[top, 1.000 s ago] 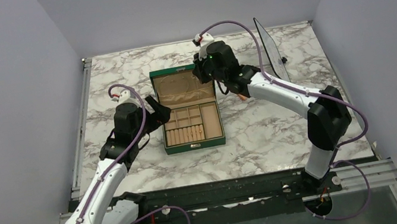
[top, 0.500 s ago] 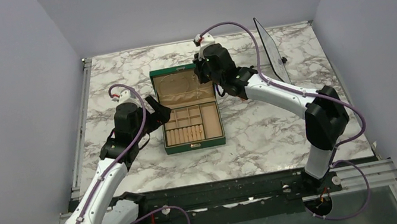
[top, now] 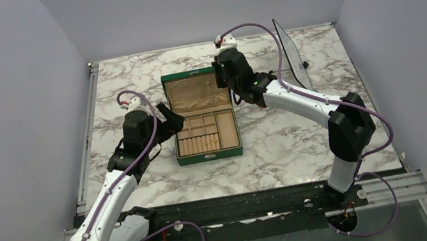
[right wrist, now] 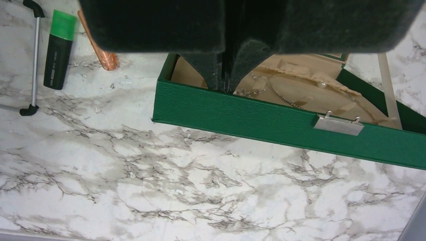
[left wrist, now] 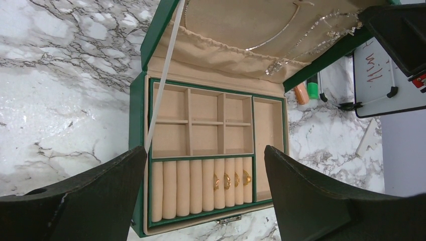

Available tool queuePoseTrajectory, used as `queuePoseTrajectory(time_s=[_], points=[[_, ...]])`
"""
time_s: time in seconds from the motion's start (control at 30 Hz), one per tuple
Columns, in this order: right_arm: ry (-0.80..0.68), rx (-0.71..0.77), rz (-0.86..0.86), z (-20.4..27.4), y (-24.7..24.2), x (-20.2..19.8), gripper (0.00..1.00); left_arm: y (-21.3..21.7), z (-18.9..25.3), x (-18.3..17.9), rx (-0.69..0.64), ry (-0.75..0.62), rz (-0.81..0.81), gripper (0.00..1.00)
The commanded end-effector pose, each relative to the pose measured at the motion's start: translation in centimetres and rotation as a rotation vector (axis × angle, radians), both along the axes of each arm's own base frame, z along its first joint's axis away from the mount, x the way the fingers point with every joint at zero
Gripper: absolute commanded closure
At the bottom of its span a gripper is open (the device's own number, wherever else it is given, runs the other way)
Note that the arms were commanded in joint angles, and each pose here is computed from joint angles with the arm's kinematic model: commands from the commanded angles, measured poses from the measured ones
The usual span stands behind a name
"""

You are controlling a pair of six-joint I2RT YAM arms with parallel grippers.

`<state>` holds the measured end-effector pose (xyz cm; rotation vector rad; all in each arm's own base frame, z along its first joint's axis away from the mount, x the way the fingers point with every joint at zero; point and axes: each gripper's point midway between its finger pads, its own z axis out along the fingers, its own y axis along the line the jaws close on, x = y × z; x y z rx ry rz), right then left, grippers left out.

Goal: Organize the mixed jewelry

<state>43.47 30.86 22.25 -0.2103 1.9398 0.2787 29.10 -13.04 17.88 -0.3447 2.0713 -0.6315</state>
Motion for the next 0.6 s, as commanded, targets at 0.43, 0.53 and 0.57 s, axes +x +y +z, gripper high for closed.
queuePoseTrajectory(time_s=[0.43, 0.53, 0.57], points=[[0.076, 0.008, -0.016, -1.6, -0.2, -0.6, 0.89, -0.4, 0.7, 0.1, -0.024, -0.012, -0.018, 0.12], [0.093, 0.051, 0.008, -0.8, 0.3, -1.2, 0.79, -0.4, 0.9, 0.0, -0.022, -0.019, -0.024, 0.12], [0.099, 0.067, 0.014, -0.5, 0.5, -1.4, 0.79, -0.5, 1.0, 0.0, -0.022, -0.021, -0.028, 0.12]])
